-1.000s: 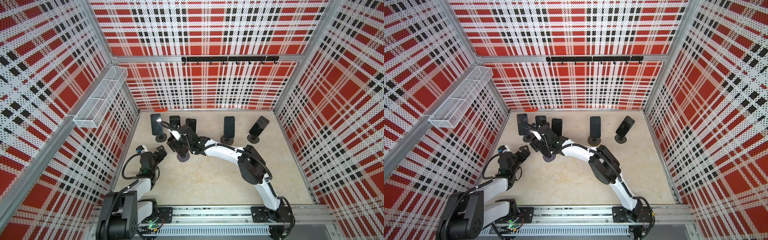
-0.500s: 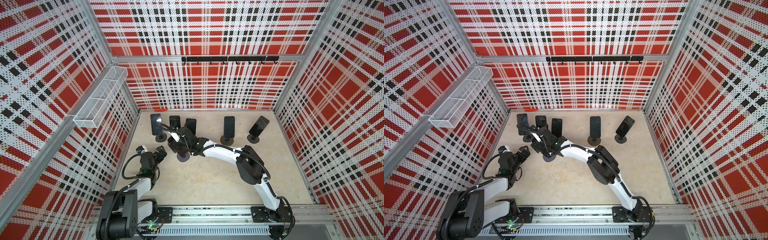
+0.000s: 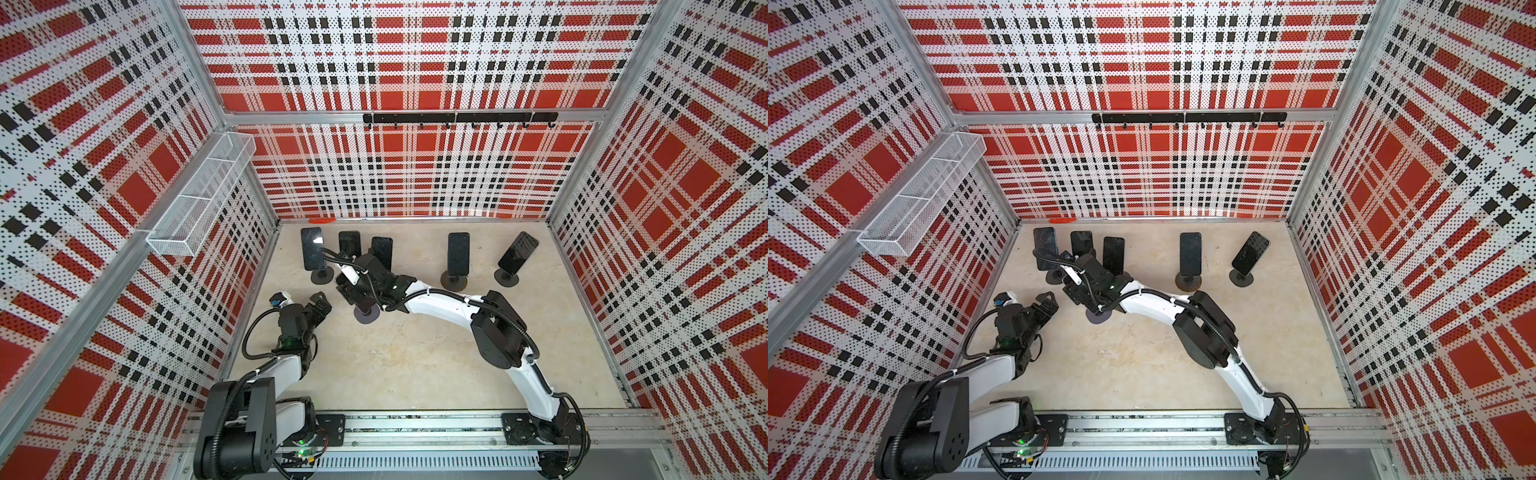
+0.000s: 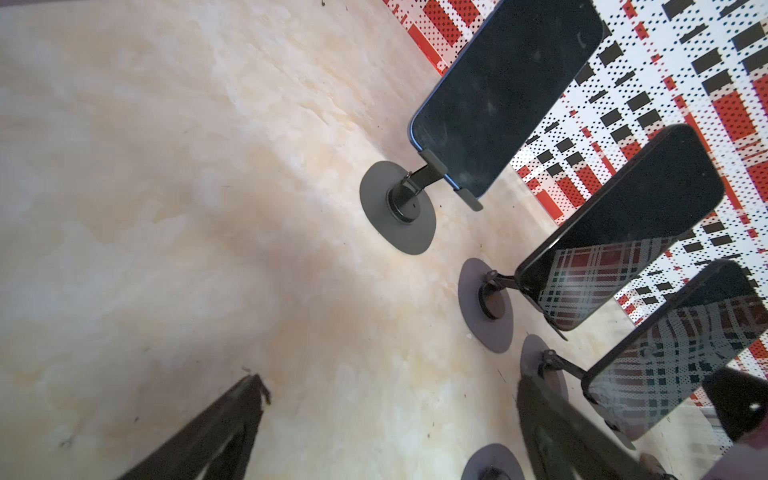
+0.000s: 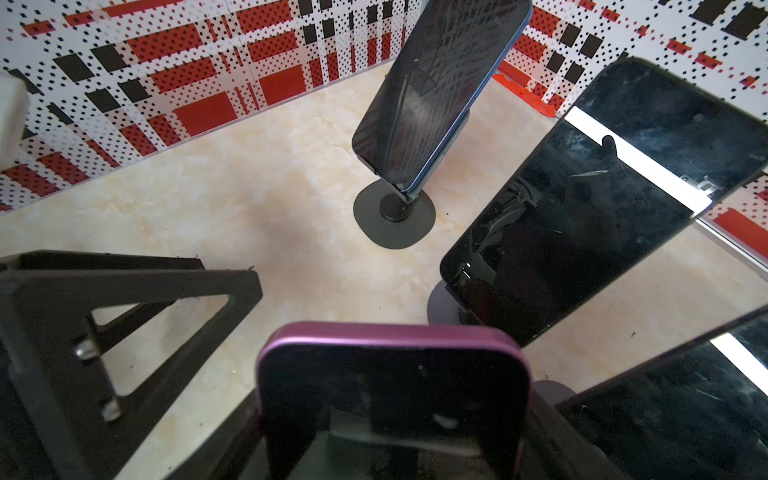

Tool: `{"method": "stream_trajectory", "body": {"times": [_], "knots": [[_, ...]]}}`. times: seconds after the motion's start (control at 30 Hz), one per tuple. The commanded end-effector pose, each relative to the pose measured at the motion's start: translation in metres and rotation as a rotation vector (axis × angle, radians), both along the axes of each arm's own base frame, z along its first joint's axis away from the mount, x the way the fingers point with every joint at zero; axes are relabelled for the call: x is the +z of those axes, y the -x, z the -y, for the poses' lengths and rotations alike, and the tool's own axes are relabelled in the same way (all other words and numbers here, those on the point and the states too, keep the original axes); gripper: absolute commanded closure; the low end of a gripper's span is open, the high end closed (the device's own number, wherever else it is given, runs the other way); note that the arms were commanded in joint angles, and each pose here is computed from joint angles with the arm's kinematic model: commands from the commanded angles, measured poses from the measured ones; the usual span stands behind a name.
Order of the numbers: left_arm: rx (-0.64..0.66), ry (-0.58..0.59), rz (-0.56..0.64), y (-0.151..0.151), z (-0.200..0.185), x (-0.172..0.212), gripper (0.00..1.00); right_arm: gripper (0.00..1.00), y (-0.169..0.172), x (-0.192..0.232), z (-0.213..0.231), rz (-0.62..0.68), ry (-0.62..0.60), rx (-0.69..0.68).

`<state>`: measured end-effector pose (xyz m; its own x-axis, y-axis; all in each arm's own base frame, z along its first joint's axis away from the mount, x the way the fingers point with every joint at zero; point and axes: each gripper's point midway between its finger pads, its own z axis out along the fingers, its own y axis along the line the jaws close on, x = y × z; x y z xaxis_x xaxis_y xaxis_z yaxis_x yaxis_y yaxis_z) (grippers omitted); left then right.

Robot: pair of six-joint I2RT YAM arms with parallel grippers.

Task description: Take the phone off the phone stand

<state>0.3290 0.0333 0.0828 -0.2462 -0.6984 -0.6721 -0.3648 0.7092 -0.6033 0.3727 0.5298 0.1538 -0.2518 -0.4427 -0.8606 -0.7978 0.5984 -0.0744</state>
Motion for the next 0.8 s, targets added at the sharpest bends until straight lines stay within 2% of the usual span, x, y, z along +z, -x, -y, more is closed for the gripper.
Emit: {"method": "stream_trajectory", "body": {"times": [0.0, 0.2, 0.53, 0.77], "knots": [[-0.005, 0.001, 0.008, 0.000, -0.001, 0.002, 0.02, 0.29, 0.003, 0.025, -0.003, 0.028, -0.031, 0.008], [0.005, 0.005, 0.004, 0.002, -0.003, -0.001, 0.02, 0.30, 0.005, 0.040, -0.001, 0.040, -0.050, 0.011], [-0.009, 0.008, 0.007, 0.000, -0.001, 0.000, 0.02, 0.30, 0.010, 0.088, 0.010, 0.067, -0.135, -0.016], [-0.015, 0.011, 0.007, -0.001, 0.000, 0.000, 0.02, 0.32, 0.010, 0.109, 0.030, 0.009, -0.187, -0.070]]}}
